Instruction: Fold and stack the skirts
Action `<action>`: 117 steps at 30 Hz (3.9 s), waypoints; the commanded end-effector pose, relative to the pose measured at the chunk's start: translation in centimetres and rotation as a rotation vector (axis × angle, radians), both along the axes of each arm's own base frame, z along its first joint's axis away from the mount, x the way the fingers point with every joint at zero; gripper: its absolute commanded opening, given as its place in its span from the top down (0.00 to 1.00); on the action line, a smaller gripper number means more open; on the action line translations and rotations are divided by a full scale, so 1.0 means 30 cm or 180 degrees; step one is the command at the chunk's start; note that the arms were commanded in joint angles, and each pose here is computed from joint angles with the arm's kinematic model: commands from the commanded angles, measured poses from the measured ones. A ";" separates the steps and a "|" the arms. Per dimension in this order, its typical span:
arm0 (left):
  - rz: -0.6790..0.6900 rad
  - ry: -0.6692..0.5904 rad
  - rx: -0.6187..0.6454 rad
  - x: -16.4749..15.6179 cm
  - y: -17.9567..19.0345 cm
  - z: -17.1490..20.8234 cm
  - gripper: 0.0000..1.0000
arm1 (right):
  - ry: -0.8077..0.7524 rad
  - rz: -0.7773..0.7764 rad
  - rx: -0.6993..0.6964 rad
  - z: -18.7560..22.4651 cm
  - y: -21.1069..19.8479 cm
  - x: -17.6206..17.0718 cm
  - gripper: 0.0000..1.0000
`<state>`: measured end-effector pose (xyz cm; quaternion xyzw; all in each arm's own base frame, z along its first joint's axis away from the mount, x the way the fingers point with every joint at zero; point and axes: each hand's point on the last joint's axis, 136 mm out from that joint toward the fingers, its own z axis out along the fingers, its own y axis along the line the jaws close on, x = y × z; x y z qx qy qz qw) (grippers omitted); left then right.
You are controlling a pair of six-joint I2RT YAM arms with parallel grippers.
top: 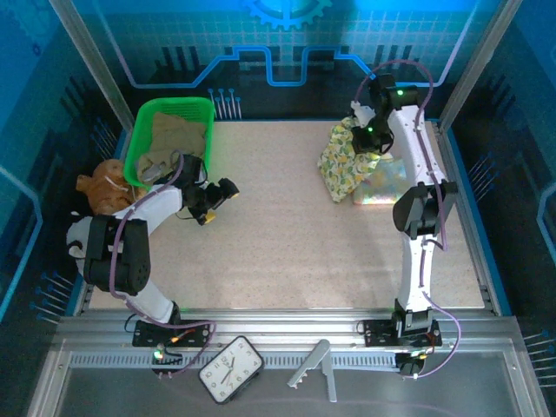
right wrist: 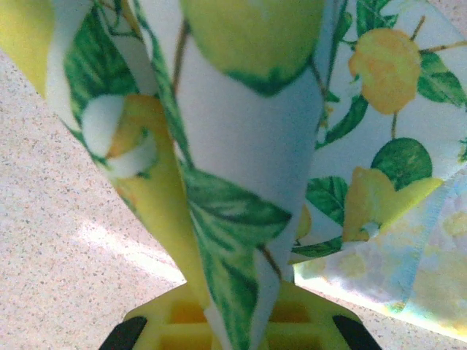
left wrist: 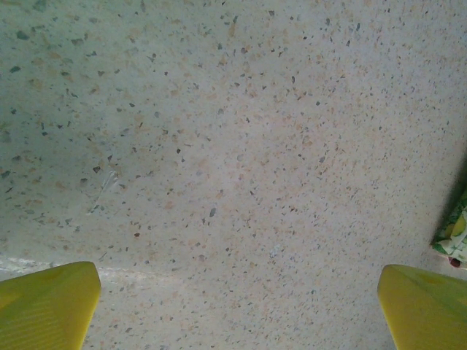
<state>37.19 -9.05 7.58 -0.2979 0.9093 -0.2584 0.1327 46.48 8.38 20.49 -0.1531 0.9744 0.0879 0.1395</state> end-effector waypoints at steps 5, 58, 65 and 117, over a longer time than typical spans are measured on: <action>0.0060 0.0127 -0.0032 0.004 -0.001 -0.014 0.01 | 0.0043 0.0037 0.0254 0.048 -0.019 -0.026 1.00; 0.0001 0.0342 0.0100 -0.016 0.014 -0.053 0.01 | -0.0003 0.0121 0.0087 -0.228 -0.457 0.036 1.00; -0.0012 0.0358 0.0148 -0.025 0.021 -0.048 0.01 | 0.0205 -0.0282 -0.0413 -0.347 -0.594 0.057 0.67; -0.0006 0.0442 0.0122 -0.027 0.020 -0.099 0.01 | 0.0638 -0.0136 -0.1688 -0.480 -0.148 -0.114 0.69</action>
